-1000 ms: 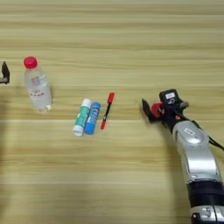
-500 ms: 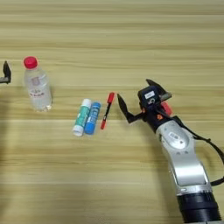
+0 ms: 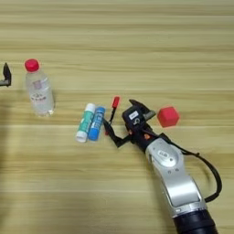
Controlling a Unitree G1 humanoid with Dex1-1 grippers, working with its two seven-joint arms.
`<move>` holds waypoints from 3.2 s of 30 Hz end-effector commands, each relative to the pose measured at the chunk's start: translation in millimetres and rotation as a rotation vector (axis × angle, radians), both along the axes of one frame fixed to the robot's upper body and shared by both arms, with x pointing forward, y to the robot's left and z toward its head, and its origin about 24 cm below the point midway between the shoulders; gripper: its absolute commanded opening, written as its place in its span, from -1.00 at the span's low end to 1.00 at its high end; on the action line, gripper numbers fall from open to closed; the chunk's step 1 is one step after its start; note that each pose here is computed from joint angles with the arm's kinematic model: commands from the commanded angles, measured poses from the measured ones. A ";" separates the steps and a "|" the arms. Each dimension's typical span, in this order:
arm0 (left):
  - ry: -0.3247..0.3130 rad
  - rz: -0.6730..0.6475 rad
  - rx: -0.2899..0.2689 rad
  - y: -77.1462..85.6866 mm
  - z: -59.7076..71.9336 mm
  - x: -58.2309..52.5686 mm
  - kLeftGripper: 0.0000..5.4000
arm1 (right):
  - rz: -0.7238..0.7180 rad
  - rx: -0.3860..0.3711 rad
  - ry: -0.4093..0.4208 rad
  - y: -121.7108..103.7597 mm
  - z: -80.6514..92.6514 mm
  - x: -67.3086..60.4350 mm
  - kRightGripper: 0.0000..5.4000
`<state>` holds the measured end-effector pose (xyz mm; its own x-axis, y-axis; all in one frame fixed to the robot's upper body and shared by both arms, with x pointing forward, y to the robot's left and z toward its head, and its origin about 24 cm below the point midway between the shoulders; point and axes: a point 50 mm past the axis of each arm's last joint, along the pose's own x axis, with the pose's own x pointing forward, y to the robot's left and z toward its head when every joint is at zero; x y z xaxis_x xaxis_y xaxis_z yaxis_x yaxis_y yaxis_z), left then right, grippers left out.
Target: Move the objects on the table
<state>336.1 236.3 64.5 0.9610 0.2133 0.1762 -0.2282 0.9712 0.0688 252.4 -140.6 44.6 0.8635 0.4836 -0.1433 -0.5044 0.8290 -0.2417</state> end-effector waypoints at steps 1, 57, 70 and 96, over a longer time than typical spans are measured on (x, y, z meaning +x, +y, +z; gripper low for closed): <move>0.014 0.002 0.004 -0.3 -1.0 -0.4 1.00 | -0.005 -0.014 0.026 -0.2 -6.2 1.9 0.99; 0.016 0.003 0.005 1.7 -0.9 -0.4 1.00 | -0.224 -0.060 0.188 -24.6 -31.4 12.6 0.99; 0.014 0.002 0.005 0.7 -0.8 -0.5 1.00 | -0.242 0.051 0.235 -23.3 -30.1 17.2 0.99; 0.014 0.002 0.004 1.4 -0.6 -0.8 1.00 | -0.244 0.154 0.346 -6.8 -34.0 39.1 0.99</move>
<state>336.1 236.4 65.1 0.9609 0.2130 0.1767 -0.2278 0.9713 0.0678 293.0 -145.1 22.1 0.8868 0.3282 -0.3253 -0.3385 0.9406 0.0262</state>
